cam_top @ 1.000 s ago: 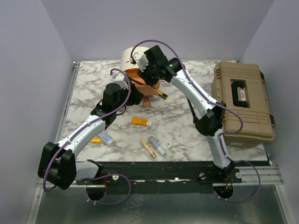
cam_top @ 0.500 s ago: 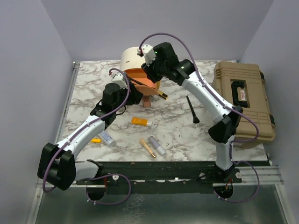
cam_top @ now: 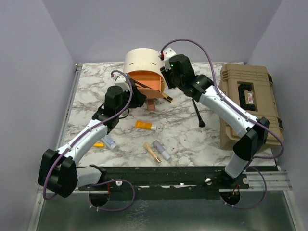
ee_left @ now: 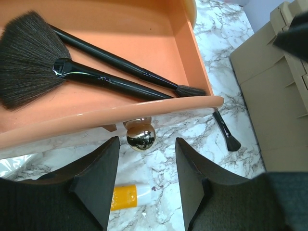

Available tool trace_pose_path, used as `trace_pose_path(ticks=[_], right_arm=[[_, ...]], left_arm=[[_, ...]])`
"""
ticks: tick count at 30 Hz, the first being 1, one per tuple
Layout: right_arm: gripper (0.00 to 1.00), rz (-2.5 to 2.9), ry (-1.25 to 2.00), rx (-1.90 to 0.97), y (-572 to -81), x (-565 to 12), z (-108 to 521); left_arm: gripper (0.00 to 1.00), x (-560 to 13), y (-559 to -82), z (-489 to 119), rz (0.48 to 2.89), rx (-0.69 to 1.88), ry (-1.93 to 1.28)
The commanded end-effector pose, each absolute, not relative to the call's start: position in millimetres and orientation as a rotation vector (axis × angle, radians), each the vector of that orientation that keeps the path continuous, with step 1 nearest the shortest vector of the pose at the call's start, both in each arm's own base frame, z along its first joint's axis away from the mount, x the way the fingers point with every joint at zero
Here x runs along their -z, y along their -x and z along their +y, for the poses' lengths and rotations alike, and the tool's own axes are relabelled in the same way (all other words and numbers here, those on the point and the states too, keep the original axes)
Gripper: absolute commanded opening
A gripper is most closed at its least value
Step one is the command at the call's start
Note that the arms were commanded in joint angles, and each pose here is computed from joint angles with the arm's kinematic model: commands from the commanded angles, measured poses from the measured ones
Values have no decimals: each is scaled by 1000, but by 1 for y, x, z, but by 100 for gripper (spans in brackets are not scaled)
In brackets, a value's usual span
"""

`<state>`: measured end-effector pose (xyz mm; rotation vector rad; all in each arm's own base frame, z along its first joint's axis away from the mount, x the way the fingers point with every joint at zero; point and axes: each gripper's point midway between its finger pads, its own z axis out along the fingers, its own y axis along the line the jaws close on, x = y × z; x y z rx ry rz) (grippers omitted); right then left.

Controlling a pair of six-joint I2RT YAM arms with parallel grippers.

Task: Organize the makeup
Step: Move the makeup brush to the center of the board.

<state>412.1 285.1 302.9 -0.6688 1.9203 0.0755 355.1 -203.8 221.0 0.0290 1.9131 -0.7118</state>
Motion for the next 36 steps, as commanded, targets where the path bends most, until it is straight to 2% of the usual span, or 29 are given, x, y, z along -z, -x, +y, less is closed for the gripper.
trace_pose_path(ticks=[1,7,11,15,25,31,36], right_arm=[[36,1926,364,-58,-412,-311,248],[37,2058,167,-195,-411,-273,213],[43,2248,89,-192,-412,-232,189],[45,2446,-15,-174,-419,-193,156],[47,2717,-31,116,-389,-98,118],[40,2810,85,150,-379,-61,115],[40,2807,114,240,-382,-54,104]], left_arm=[[52,-237,-361,-199,1876,687,17],[52,-238,-360,-201,1876,700,10],[52,-241,-357,-200,1866,705,7],[53,-246,-360,-198,1852,697,21],[54,-257,-356,-204,1833,736,-6],[54,-257,-356,-206,1838,741,-26],[55,-252,-355,-206,1853,740,-34]])
